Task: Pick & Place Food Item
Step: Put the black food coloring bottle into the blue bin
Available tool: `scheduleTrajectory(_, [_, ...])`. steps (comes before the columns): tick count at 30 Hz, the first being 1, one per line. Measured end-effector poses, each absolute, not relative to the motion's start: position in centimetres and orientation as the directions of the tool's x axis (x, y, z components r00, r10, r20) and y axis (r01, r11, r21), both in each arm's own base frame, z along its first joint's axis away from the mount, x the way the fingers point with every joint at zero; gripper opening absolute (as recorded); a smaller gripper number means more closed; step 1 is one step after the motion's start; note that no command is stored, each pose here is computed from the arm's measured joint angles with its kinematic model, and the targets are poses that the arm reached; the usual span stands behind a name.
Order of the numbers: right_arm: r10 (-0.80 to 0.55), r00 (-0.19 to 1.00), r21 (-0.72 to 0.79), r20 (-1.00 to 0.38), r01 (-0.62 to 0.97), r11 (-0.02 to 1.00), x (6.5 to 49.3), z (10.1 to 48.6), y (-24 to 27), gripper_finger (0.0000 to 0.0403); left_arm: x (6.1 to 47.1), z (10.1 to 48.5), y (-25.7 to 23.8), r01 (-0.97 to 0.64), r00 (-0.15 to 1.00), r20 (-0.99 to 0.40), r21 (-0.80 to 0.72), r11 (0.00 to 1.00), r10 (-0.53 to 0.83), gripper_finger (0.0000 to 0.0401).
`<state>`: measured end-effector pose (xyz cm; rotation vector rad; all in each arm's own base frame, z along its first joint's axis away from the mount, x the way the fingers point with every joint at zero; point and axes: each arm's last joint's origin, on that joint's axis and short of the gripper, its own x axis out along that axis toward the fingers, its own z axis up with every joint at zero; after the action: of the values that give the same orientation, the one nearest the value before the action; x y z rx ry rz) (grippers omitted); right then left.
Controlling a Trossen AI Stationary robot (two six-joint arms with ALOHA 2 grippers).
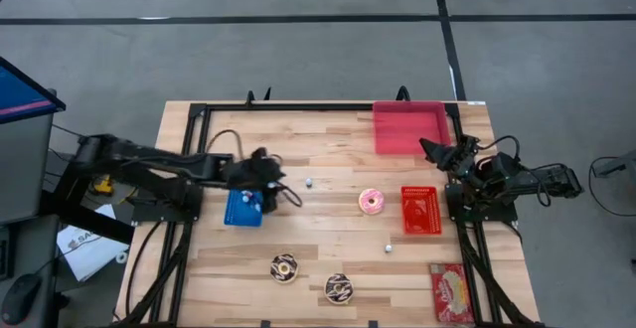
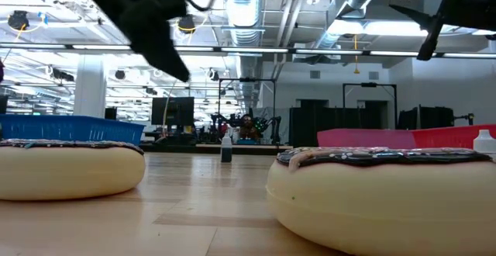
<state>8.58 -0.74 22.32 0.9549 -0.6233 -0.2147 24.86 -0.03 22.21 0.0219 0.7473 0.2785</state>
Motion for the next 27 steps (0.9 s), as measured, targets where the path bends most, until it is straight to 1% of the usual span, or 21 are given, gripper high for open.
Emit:
scheduleTrajectory(3, [-0.440, 0.802, 0.813, 0.404, -0.095, 0.574, 8.6, 22.4, -0.8, 0.0082, 27.2, 21.5, 1.0, -0.227, 0.664, -0.696, 0.161, 0.961, 0.273, 0.0196])
scheduleTrajectory(10, [-0.441, 0.799, 0.813, 0.409, -0.100, 0.574, 8.5, 22.4, -0.8, 0.0082, 31.1, 19.1, 3.5, -0.136, 0.599, -0.782, 0.110, 0.985, 0.171, 0.0230])
scheduleTrajectory(14, [-0.441, 0.799, 0.814, 0.409, -0.101, 0.572, 8.5, 22.4, -0.8, 0.0082, 32.0, 18.3, 4.5, -0.100, 0.592, -0.792, 0.112, 0.989, 0.149, 0.0230])
scheduleTrajectory(19, [-0.441, 0.799, 0.814, 0.409, -0.102, 0.572, 8.5, 22.4, -0.8, 0.0082, 32.3, 17.3, 5.1, -0.077, 0.578, -0.810, 0.066, 0.995, 0.099, 0.0221])
scheduleTrajectory(24, [-0.440, 0.800, 0.813, 0.409, -0.099, 0.574, 8.5, 22.4, -0.8, 0.0082, 33.0, 16.6, 5.2, -0.079, 0.603, -0.792, 0.066, 0.995, 0.100, 0.0215])
scheduleTrajectory(27, [-0.440, 0.800, 0.813, 0.409, -0.099, 0.574, 8.5, 22.4, -0.8, 0.0082, 33.1, 15.9, 5.2, -0.081, 0.583, -0.807, 0.059, 0.995, 0.095, 0.0212])
